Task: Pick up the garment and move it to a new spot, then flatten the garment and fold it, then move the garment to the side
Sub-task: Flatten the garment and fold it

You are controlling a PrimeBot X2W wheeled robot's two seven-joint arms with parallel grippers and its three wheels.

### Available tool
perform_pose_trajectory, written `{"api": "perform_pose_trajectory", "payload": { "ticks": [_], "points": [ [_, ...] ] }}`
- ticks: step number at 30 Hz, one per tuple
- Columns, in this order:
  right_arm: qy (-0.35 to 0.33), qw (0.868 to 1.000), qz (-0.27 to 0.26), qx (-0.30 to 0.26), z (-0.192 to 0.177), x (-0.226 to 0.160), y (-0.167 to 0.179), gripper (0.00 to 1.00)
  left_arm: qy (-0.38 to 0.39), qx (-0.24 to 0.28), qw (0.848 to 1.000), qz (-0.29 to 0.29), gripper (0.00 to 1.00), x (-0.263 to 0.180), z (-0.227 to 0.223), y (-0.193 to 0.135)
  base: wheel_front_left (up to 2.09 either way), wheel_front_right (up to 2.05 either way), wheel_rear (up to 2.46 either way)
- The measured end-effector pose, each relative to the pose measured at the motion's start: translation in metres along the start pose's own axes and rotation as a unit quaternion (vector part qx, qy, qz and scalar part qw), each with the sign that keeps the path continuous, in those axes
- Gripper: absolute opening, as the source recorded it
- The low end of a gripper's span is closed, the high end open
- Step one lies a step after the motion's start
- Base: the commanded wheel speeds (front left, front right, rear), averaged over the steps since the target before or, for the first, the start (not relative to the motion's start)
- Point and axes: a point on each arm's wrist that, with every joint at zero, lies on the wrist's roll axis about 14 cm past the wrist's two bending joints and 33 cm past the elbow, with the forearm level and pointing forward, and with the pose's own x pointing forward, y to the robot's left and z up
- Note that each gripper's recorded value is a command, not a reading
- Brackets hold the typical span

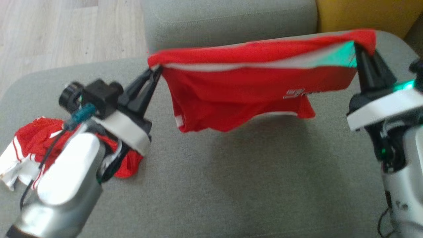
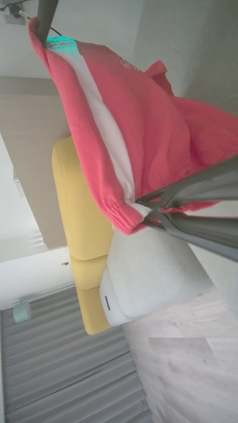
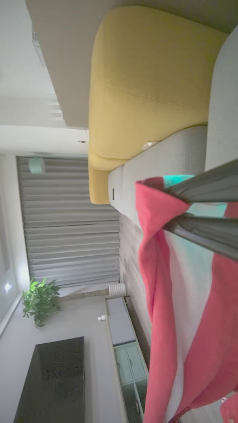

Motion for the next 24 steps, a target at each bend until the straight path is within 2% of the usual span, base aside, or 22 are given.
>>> {"api": "perform_pose_trajectory", "payload": {
  "ticks": [6,9,13,17,20,24],
  "points": [
    [0.054,0.999,-0.009,0.003,-0.027,0.002,-0.007,0.00,0.050,-0.008,0.999,-0.013,0.00,-0.005,-0.031,-0.002,0.00,0.00,0.00],
    [0.062,0.998,-0.006,-0.002,-0.028,0.025,-0.010,0.00,0.058,-0.010,0.998,-0.018,0.00,0.011,-0.036,0.007,0.00,0.00,0.00],
    [0.062,0.998,-0.007,-0.023,-0.024,0.074,-0.025,0.00,0.053,0.017,0.998,-0.017,0.00,0.054,-0.034,0.039,0.00,0.00,0.00],
    [0.030,0.998,-0.006,-0.054,-0.012,0.132,-0.039,0.00,0.037,0.056,0.998,-0.006,0.00,0.105,-0.026,0.079,0.00,0.00,0.00],
    [-0.019,0.996,-0.014,-0.087,0.006,0.168,-0.053,0.00,0.005,0.078,0.997,0.007,0.00,0.137,-0.017,0.106,0.00,0.00,0.00],
    [-0.098,0.989,-0.028,-0.110,0.031,0.197,-0.068,0.00,-0.048,0.079,0.995,0.026,0.00,0.170,-0.003,0.127,0.00,0.00,0.00]
  ]
}}
